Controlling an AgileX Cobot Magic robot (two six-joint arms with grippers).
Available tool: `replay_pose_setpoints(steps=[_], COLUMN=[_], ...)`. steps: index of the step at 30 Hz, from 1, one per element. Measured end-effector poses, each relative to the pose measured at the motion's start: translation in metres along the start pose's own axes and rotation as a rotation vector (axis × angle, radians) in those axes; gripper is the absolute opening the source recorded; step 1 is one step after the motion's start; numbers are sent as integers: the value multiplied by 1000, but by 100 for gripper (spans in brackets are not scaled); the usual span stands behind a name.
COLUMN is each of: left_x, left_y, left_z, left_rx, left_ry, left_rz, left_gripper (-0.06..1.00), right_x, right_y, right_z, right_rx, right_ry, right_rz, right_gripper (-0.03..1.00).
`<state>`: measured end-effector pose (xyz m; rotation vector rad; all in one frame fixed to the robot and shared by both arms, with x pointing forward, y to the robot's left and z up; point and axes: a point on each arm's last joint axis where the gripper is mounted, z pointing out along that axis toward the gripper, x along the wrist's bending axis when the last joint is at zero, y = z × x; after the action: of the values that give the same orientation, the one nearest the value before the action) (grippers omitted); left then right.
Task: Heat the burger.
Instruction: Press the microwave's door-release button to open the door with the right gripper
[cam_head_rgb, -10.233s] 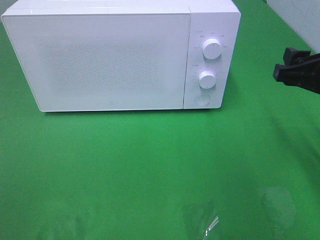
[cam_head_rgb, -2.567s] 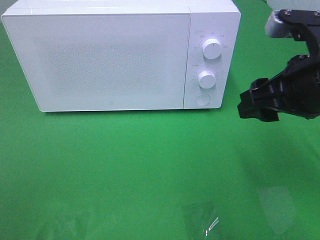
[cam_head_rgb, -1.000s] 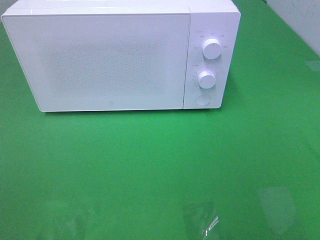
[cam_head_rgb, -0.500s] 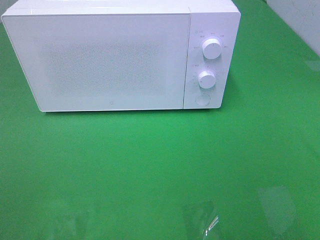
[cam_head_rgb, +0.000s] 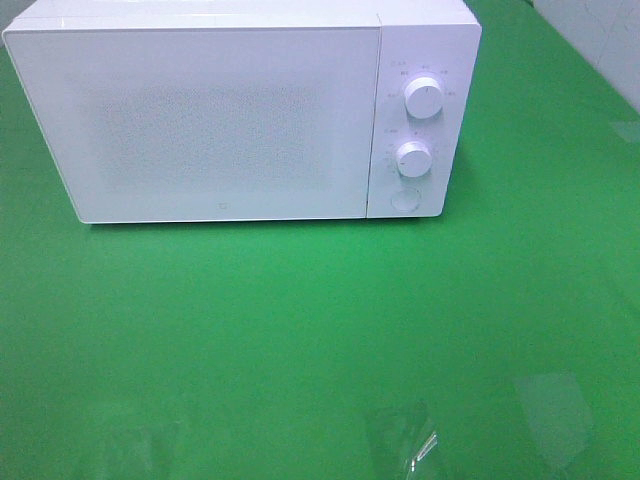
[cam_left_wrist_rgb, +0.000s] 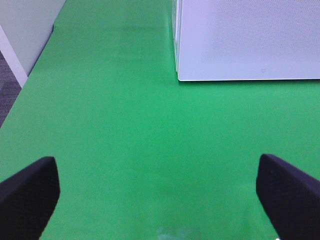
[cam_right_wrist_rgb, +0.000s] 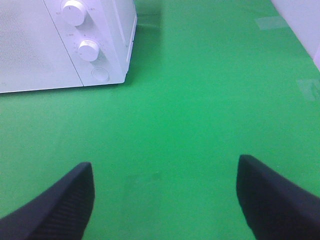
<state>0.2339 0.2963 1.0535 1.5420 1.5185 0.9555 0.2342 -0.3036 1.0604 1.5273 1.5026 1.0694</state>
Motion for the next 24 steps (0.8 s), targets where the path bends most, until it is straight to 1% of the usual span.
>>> replay_pose_setpoints(steps=[14,18,24], left_x=[0,0,0], left_y=[0,0,0], left_z=[0,0,0], left_rx=[0,0,0], left_ry=[0,0,0], left_rz=[0,0,0], left_gripper=[99,99,99], right_x=[0,1,4], right_y=[0,8,25], right_z=[0,3,19], right_rx=[0,19,30], right_ry=[0,-1,1], right_rz=[0,-1,-6], right_gripper=[76,76,76])
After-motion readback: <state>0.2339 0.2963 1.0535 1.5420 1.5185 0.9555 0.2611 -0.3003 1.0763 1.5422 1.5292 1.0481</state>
